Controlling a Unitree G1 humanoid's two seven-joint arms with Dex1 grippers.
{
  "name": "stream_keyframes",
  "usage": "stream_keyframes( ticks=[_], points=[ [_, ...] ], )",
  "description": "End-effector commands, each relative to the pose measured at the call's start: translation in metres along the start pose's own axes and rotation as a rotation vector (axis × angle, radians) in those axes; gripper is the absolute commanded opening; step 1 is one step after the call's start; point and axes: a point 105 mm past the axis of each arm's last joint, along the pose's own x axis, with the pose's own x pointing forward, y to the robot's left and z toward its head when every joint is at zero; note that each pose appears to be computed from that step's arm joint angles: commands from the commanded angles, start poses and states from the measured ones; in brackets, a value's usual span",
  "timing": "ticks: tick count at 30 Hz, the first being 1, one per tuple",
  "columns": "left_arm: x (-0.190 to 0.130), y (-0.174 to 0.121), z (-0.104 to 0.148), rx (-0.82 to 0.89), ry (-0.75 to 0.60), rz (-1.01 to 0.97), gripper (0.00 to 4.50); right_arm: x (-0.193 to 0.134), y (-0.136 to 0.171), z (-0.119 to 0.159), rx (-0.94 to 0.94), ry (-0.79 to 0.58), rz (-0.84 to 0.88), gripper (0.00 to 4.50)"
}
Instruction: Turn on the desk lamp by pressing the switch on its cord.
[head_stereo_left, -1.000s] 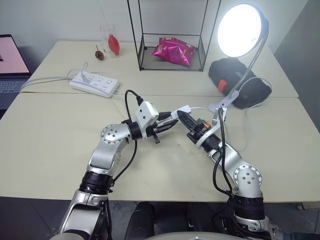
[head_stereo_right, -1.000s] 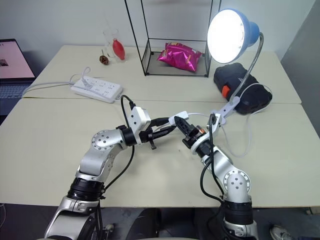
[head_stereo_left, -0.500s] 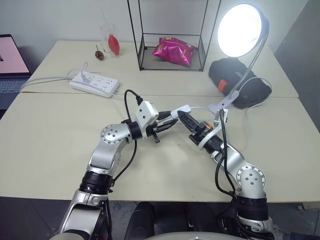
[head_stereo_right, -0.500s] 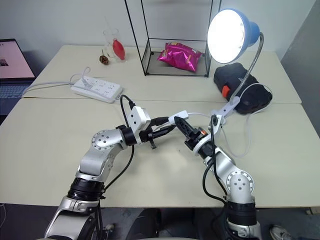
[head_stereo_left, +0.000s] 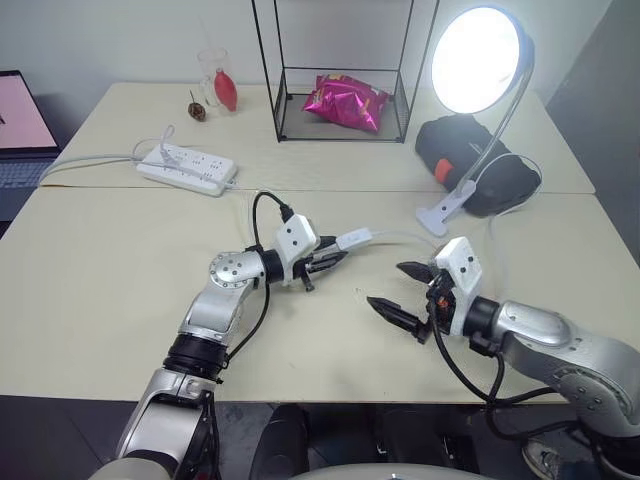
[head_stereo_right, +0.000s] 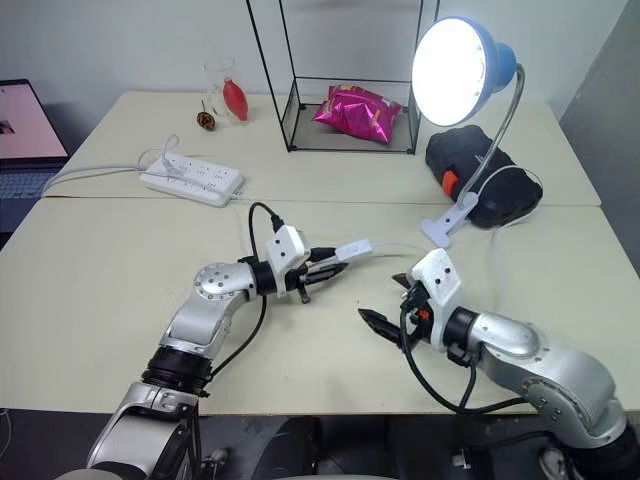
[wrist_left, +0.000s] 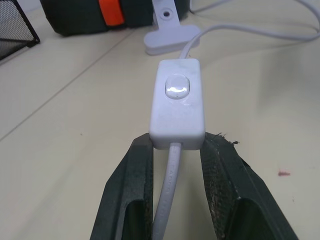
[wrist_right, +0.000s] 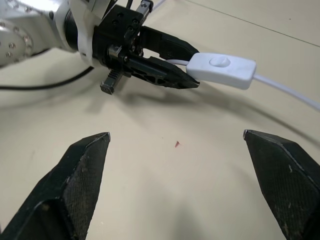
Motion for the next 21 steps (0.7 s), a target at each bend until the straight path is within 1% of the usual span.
stream_keyframes(
  ticks=[1, 5, 10, 12, 14, 15, 16, 18, 19, 21],
  points=[
    [0.004, -0.001, 0.001, 0.037, 0.003, -0.026, 1.01, -0.007, -0.008, 0.012, -0.114, -0.024, -0.022, 4.5],
    [0.01, -0.004, -0.004, 0.034, 0.017, -0.04, 1.01, -0.01, -0.019, 0.006, -0.145, 0.009, -0.046, 4.5],
    [0.015, -0.008, -0.008, 0.025, 0.031, -0.065, 1.01, -0.011, -0.024, 0.003, -0.157, 0.025, -0.062, 4.5],
    [0.015, -0.009, -0.009, 0.02, 0.034, -0.072, 1.72, -0.011, -0.025, 0.003, -0.16, 0.029, -0.065, 4.5],
    [0.015, -0.01, -0.01, 0.02, 0.035, -0.075, 2.14, -0.011, -0.026, 0.002, -0.162, 0.031, -0.068, 4.5],
    [0.014, -0.01, -0.01, 0.021, 0.036, -0.077, 2.28, -0.011, -0.026, 0.002, -0.162, 0.032, -0.068, 4.5],
    [0.014, -0.01, -0.01, 0.022, 0.036, -0.078, 2.56, -0.011, -0.026, 0.002, -0.163, 0.032, -0.068, 4.5],
    [0.013, -0.011, -0.011, 0.023, 0.037, -0.079, 2.91, -0.011, -0.027, 0.002, -0.164, 0.033, -0.068, 4.5],
    [0.013, -0.011, -0.011, 0.022, 0.037, -0.078, 3.0, -0.011, -0.027, 0.002, -0.165, 0.033, -0.069, 4.5],
    [0.01, -0.01, -0.011, 0.018, 0.038, -0.07, 3.41, -0.011, -0.027, 0.002, -0.168, 0.033, -0.067, 4.5]
  ],
)
